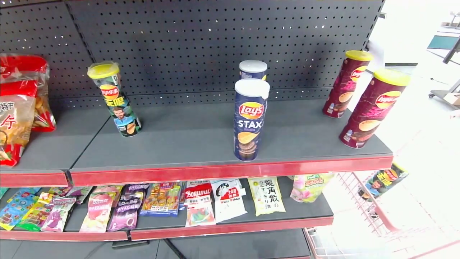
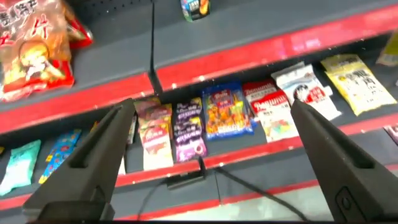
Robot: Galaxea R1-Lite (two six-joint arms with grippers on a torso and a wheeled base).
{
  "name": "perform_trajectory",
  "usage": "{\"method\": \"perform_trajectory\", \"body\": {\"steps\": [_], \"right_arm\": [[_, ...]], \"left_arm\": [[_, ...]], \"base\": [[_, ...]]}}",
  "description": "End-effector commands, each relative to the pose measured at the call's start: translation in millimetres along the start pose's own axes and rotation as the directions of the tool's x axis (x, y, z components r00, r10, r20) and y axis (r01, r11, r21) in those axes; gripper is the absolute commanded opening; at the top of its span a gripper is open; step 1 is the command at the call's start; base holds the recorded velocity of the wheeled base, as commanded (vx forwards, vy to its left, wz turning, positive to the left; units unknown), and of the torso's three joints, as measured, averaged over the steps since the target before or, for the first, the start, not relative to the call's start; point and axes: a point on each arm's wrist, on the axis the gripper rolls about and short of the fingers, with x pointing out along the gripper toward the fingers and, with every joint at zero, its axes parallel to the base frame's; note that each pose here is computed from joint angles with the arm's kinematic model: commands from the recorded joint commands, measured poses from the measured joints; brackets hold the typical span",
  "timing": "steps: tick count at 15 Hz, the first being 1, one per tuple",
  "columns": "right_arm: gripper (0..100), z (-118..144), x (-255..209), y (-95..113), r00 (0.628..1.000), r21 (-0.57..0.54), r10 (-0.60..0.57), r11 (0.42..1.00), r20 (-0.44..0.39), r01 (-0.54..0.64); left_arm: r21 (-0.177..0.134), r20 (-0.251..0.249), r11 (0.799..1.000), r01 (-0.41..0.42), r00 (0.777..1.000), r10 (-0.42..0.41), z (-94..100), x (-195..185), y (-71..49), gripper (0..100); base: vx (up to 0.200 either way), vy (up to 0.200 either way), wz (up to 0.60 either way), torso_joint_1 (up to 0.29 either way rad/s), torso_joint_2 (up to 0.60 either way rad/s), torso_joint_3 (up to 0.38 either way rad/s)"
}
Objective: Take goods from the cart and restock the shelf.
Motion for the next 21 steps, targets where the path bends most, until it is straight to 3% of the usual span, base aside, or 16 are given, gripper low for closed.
{"method": "perform_trajectory", "body": {"steps": [1, 3, 16, 21], "right_arm": [[100, 0, 0, 0, 1.000, -0.005, 0.000, 1.000, 0.002, 0.000], [100, -1, -2, 0, 1.000, -0.010, -0.001, 1.000, 0.011, 0.001], [100, -6, -2, 0, 1.000, -0.031, -0.001, 1.000, 0.009, 0.001], [100, -19, -3, 1, 1.000, -0.066, -0.003, 0.998, 0.018, 0.004]], "left_arm": [[0.005, 0.021, 1.000, -0.006, 1.000, 0.006, -4.6, -4, -0.9, 100], [0.048, 0.036, 0.999, -0.011, 0.999, 0.009, -5.4, -6, -1.1, 100], [0.048, 0.036, 0.999, -0.011, 0.999, 0.009, -10.1, -6, -2.2, 100], [0.048, 0.044, 0.999, -0.012, 0.999, 0.010, -14.7, -8, -3.1, 100]], "base": [[-0.200, 0.000, 0.00, 0.002, 0.01, -0.002], [0.000, 0.000, 0.00, 0.000, 0.00, 0.000], [0.000, -0.185, 0.00, 0.002, 0.00, 0.003], [0.000, 0.000, -0.36, 0.001, 0.00, 0.003]]}}
